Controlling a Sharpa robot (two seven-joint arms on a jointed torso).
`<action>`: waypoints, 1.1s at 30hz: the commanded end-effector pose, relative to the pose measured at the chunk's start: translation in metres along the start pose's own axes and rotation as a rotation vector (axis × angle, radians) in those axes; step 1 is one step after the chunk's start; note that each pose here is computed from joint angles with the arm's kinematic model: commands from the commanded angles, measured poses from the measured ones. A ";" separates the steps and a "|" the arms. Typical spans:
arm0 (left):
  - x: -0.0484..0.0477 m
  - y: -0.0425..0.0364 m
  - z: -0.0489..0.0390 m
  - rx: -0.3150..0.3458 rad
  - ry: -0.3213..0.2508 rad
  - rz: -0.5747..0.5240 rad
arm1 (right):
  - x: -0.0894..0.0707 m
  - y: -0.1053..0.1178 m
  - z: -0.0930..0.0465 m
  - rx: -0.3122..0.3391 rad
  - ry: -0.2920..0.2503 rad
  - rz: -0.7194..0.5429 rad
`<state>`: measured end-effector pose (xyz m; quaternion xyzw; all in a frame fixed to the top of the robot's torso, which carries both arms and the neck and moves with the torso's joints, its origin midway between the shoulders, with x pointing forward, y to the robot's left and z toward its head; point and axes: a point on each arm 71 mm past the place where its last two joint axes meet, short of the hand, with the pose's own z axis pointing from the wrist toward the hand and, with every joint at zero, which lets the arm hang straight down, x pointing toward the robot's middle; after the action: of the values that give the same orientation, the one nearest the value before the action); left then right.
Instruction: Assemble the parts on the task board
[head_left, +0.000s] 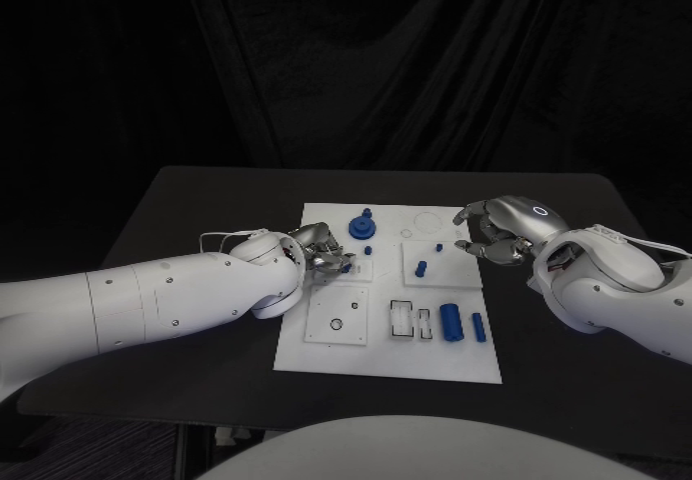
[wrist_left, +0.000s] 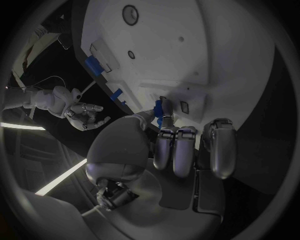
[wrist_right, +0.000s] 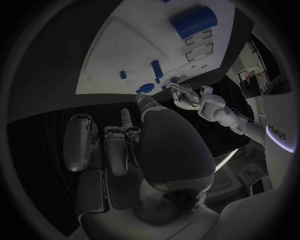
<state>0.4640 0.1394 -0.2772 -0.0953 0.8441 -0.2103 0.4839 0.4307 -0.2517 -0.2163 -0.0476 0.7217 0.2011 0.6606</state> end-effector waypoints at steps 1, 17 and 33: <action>0.0046 0.0001 -0.0007 0.012 0.019 -0.002 | 0.002 -0.001 -0.001 0.018 0.009 -0.003; 0.0024 0.0020 -0.0024 0.023 -0.005 -0.015 | 0.002 -0.002 -0.001 0.020 0.012 -0.004; -0.0019 0.0068 -0.0022 0.009 -0.045 -0.031 | 0.002 -0.003 -0.002 0.023 0.013 -0.004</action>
<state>0.4638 0.1475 -0.2779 -0.1056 0.8344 -0.2145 0.4966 0.4303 -0.2537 -0.2178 -0.0467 0.7249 0.1979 0.6581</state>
